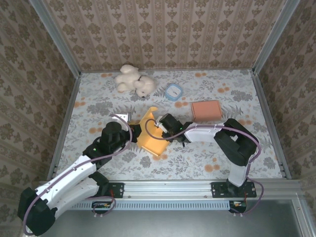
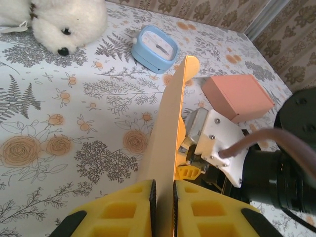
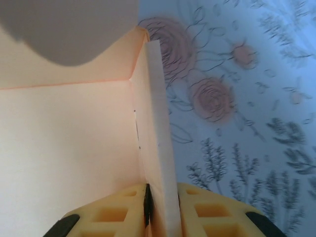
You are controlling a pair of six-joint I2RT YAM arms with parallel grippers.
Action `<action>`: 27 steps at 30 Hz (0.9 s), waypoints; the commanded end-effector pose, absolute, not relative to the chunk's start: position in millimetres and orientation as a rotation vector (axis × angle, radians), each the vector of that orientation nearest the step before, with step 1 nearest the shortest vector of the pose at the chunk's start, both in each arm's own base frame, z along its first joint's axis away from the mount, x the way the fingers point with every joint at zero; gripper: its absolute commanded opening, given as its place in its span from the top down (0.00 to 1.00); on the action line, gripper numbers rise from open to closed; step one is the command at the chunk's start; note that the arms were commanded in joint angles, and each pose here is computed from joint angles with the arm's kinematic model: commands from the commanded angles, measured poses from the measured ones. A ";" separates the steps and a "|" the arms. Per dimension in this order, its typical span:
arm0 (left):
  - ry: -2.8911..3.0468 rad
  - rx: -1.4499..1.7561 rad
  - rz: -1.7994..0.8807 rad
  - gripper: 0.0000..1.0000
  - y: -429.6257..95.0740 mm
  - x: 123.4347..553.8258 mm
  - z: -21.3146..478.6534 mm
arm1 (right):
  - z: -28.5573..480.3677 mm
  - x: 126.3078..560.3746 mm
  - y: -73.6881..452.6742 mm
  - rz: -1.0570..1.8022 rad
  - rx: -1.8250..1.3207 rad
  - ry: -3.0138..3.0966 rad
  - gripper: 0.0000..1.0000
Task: Fold the paper box
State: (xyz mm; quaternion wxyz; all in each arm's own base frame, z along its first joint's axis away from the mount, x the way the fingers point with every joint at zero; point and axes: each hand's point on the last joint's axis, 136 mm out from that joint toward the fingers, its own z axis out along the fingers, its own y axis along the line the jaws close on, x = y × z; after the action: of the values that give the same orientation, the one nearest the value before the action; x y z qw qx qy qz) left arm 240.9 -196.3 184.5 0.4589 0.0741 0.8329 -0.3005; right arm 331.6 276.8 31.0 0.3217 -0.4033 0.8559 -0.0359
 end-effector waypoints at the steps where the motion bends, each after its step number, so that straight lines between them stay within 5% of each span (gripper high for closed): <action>1: 2.089 0.125 -0.708 0.83 -186.8 240.5 170.8 | 47.6 351.2 255.5 -0.326 -0.952 2.153 0.76; 8: 2.102 0.160 -0.715 0.86 -191.5 238.9 166.7 | 51.1 328.6 276.2 -0.077 -1.030 2.129 0.70; 18: 2.078 0.307 -0.695 0.88 -206.5 232.4 164.8 | 77.7 311.5 288.5 0.292 -0.952 2.207 0.49; 27: 1.861 0.530 -0.575 0.89 -226.5 213.1 188.4 | 102.2 302.3 280.1 0.614 -0.697 2.285 0.47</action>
State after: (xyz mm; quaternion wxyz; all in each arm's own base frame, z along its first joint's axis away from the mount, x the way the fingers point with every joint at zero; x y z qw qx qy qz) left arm 213.1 -225.9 171.1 0.4755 0.1880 0.8148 -0.2732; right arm 320.5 275.1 97.3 0.3600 -0.2974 0.8674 0.1719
